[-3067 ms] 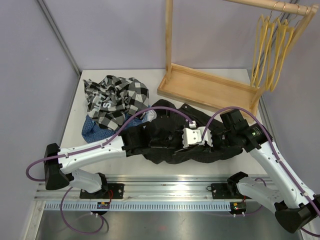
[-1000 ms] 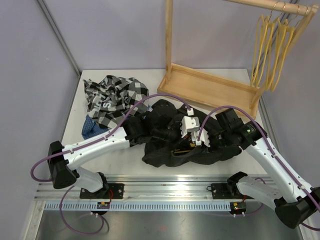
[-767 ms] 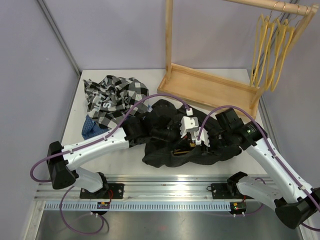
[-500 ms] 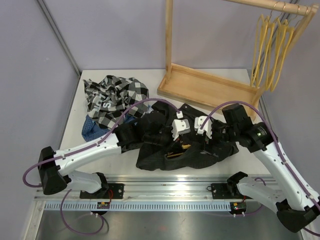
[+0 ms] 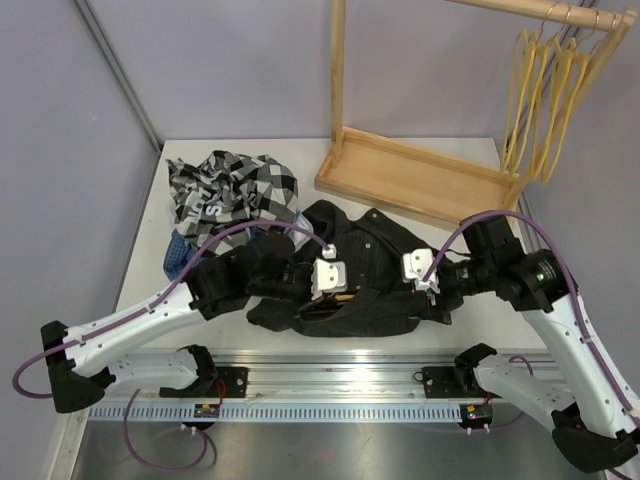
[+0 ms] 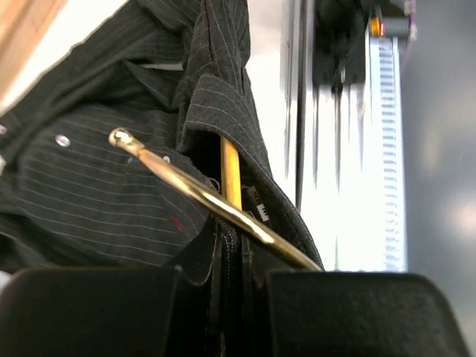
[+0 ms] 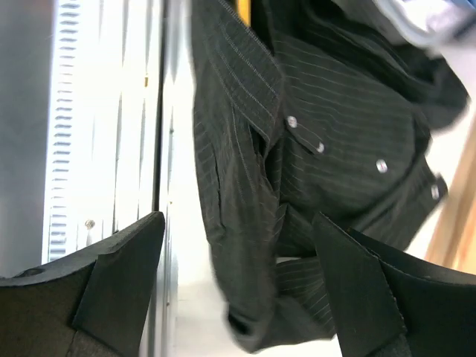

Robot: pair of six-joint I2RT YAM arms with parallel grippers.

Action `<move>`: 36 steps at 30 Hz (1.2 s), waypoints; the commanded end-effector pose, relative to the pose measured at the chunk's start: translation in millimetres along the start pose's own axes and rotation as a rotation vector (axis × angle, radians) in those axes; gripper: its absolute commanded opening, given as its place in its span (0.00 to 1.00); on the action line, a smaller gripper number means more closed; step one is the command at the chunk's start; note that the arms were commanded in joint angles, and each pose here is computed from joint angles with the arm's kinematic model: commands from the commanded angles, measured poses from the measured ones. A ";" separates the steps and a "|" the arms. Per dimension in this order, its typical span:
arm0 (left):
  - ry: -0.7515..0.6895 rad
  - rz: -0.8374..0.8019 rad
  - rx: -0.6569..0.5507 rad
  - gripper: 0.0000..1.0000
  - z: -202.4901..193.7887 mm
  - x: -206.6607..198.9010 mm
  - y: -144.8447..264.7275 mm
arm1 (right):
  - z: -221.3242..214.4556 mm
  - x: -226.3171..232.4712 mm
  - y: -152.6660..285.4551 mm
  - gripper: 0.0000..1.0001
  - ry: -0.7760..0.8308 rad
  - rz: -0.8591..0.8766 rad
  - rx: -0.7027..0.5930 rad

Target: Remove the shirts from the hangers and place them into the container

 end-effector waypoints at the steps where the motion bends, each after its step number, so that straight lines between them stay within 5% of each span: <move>1: -0.316 -0.075 -0.015 0.00 7.6 -11.0 20.2 | 21.9 15.0 0.8 0.88 0.153 0.174 -0.137; 9: -0.661 -0.075 0.049 0.00 9.2 -21.5 21.8 | 6.2 13.0 -24.1 0.84 0.049 0.424 -0.106; 17: -0.942 0.051 0.115 0.00 21.9 -19.3 29.1 | 2.0 30.1 -43.9 0.84 0.108 0.549 -0.137; 28: -1.061 0.174 0.154 0.00 28.2 -5.7 39.6 | -3.6 60.7 -71.0 0.83 0.191 0.665 -0.067; 36: -1.094 0.133 0.143 0.00 27.7 -18.2 38.5 | 3.0 43.1 -73.1 0.80 0.243 0.581 -0.020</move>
Point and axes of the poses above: each gripper's point midway between its finger pads, its own y axis back along the fingers, its own x axis along the line the jaws close on, z = x × y, the point moved 3 cm from there along y, back along the fingers, and after that the axes turned 9 degrees about y, right-handed, at the moved point
